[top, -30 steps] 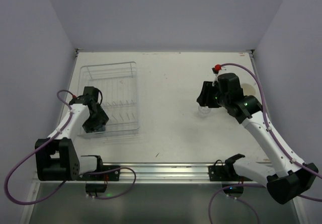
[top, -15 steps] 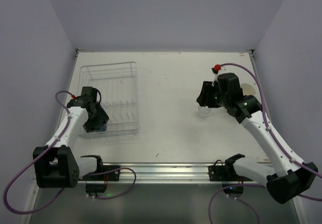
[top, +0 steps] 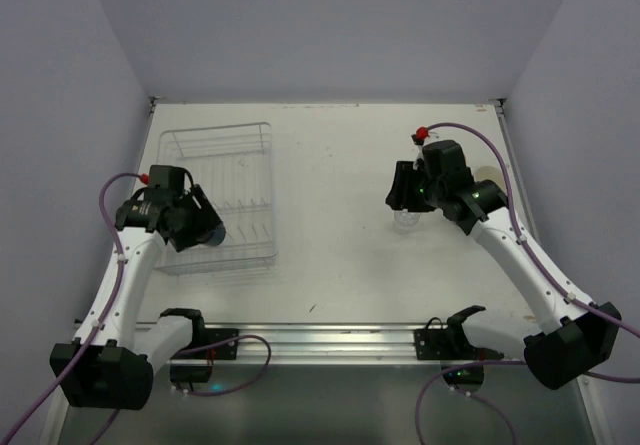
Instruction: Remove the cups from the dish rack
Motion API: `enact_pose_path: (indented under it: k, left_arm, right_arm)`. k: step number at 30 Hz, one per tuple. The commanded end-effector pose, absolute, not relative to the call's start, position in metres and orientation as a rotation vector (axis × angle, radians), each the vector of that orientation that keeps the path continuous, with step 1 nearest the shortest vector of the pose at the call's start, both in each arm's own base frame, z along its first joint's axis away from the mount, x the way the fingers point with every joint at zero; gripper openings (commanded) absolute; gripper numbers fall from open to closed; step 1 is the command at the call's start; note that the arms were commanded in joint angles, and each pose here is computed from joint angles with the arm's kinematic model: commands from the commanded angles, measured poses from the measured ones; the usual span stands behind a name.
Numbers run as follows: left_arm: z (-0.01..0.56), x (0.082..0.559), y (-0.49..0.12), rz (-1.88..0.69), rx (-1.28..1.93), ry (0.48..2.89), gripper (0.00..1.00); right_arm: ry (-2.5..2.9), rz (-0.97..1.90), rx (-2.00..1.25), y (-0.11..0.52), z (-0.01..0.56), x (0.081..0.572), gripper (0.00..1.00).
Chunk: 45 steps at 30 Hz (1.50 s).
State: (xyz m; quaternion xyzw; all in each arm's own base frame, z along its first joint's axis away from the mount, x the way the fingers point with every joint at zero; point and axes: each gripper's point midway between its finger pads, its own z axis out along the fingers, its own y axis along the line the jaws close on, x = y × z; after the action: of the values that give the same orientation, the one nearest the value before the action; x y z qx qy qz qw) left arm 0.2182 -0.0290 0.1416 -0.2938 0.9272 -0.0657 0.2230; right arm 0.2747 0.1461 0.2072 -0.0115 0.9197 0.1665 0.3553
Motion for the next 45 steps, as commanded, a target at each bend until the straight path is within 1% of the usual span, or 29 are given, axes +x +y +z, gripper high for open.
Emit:
enact_pose_path:
  k: [1, 4, 6, 8, 9, 13, 15, 17, 18, 20, 21, 23, 25, 28, 33, 38, 45]
  left_arm:
    - [0.175, 0.235, -0.058, -0.439, -0.732, 2.455, 0.00]
    - [0.201, 0.245, -0.075, -0.581, -0.666, 2.390, 0.00]
    - [0.230, 0.256, -0.091, -0.712, -0.576, 2.300, 0.00]
    - [0.246, 0.265, -0.102, -0.809, -0.519, 2.225, 0.00]
    - [0.261, 0.271, -0.113, -0.895, -0.450, 2.164, 0.00]
    - [0.286, 0.283, -0.144, -1.122, -0.273, 2.026, 0.00]
    - [0.291, 0.286, -0.159, -1.216, -0.174, 1.969, 0.00]
    - [0.295, 0.285, -0.170, -1.314, -0.147, 1.923, 0.00]
    - [0.314, 0.289, -0.178, -1.353, -0.058, 1.811, 0.00]
    - [0.310, 0.280, -0.191, -1.478, -0.043, 1.786, 0.00]
    - [0.318, 0.278, -0.202, -1.522, 0.034, 1.724, 0.00]
    - [0.316, 0.273, -0.214, -1.603, 0.040, 1.705, 0.00]
    - [0.326, 0.265, -0.228, -1.694, 0.107, 1.634, 0.00]
    - [0.332, 0.255, -0.240, -1.788, 0.169, 1.559, 0.00]
    - [0.346, 0.244, -0.247, -1.842, 0.238, 1.473, 0.00]
    - [0.352, 0.237, -0.250, -1.885, 0.251, 1.451, 0.00]
    - [0.351, 0.233, -0.252, -1.896, 0.261, 1.455, 0.00]
  right_arm:
    - [2.351, 0.462, -0.068, 0.154, 0.221, 0.281, 0.50]
    - [2.370, 0.467, -0.073, 0.157, 0.219, 0.283, 0.50]
    - [2.369, 0.483, -0.076, 0.159, 0.221, 0.283, 0.50]
    - [2.369, 0.509, -0.076, 0.164, 0.225, 0.284, 0.50]
    - [2.360, 0.558, -0.094, 0.171, 0.232, 0.283, 0.50]
    - [2.345, 0.738, -0.154, 0.195, 0.248, 0.276, 0.50]
    - [2.325, 0.824, -0.169, 0.205, 0.256, 0.273, 0.50]
    - [2.314, 0.955, -0.198, 0.219, 0.265, 0.263, 0.50]
    - [2.312, 1.002, -0.210, 0.225, 0.267, 0.261, 0.50]
    - [2.269, 1.150, -0.265, 0.241, 0.280, 0.254, 0.50]
    - [2.237, 1.198, -0.284, 0.247, 0.284, 0.256, 0.50]
    - [2.221, 1.304, -0.305, 0.257, 0.290, 0.250, 0.50]
    - [2.189, 1.368, -0.325, 0.265, 0.293, 0.252, 0.50]
    - [2.143, 1.488, -0.349, 0.275, 0.302, 0.249, 0.50]
    - [2.096, 1.609, -0.342, 0.284, 0.307, 0.248, 0.50]
    - [2.042, 1.762, -0.345, 0.291, 0.313, 0.242, 0.51]
    - [1.965, 1.869, -0.349, 0.295, 0.324, 0.239, 0.51]
